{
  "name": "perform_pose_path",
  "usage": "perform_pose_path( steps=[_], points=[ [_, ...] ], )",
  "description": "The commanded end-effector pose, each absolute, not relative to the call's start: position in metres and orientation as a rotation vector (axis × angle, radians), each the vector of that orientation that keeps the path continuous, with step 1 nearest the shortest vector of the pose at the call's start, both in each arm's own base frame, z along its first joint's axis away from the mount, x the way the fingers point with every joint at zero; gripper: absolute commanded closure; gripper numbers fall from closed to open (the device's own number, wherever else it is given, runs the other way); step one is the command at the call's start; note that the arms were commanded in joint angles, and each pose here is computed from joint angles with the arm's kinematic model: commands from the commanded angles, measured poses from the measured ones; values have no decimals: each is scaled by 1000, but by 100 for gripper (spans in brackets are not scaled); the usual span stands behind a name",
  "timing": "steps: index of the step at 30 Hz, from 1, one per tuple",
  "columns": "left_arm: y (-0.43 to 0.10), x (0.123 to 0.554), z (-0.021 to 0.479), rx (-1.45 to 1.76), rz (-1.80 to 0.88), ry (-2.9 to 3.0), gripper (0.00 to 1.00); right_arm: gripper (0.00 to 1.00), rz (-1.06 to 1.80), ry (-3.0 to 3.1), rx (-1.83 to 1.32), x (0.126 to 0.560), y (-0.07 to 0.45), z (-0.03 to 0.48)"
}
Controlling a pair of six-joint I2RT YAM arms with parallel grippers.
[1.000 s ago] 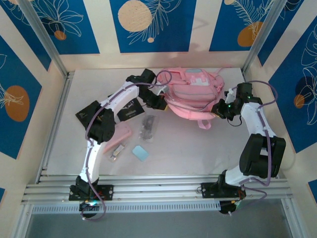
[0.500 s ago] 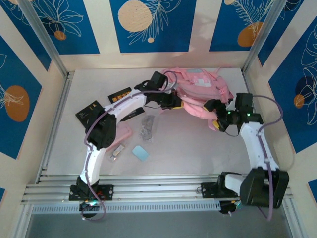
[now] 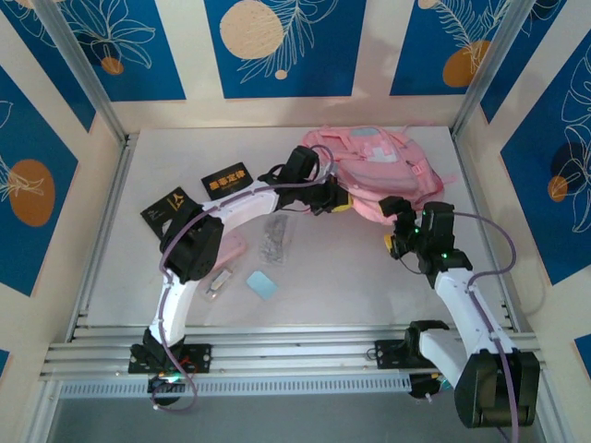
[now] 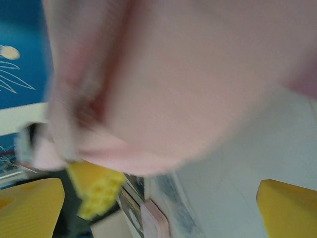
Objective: Pack the student bag
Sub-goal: Unzip the student bag at the top-right of the table.
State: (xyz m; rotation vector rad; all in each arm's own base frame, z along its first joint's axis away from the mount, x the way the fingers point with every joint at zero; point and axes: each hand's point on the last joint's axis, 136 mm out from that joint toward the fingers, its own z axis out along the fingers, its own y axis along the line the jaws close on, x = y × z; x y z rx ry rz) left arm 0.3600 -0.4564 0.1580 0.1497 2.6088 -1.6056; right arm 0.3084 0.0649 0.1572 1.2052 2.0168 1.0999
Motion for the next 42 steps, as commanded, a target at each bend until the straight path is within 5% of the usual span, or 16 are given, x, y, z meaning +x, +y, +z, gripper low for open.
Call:
perform_pose_path(
  steps=[1, 5, 7, 9, 10, 23, 31, 33, 35, 36, 38, 42],
  points=[
    [-454, 352, 216, 253, -1705, 2463, 100, 0, 1104, 1904, 1140, 342, 60, 177],
    [-454, 349, 219, 283, -1714, 2462, 100, 19, 1089, 1949, 1112, 365, 65, 163],
    [-453, 348, 218, 297, -1704, 2464, 100, 47, 1122, 1957, 1088, 373, 71, 162],
    [-450, 351, 212, 299, -1679, 2481, 100, 91, 1118, 1985, 1089, 375, 73, 161],
    [-448, 354, 209, 298, -1664, 2487, 100, 100, 1103, 2002, 1093, 374, 73, 161],
    [-298, 448, 131, 440, -701, 2741, 100, 100, 925, 2202, 993, 333, 64, 155],
    [-292, 512, 135, 159, -650, 2602, 100, 100, 983, 2248, 956, 324, 81, 157],
    [-300, 514, 137, 149, -714, 2594, 100, 83, 1043, 2278, 901, 322, 95, 165],
    [-302, 510, 138, 154, -742, 2599, 87, 55, 1049, 2329, 850, 317, 107, 170],
    [-301, 506, 138, 162, -743, 2607, 73, 47, 1041, 2357, 821, 313, 112, 173],
    [-296, 499, 139, 169, -735, 2625, 46, 39, 1020, 2398, 764, 308, 120, 179],
    [-272, 480, 138, 140, -697, 2665, 36, 36, 1024, 2455, 659, 310, 138, 191]
  ],
)
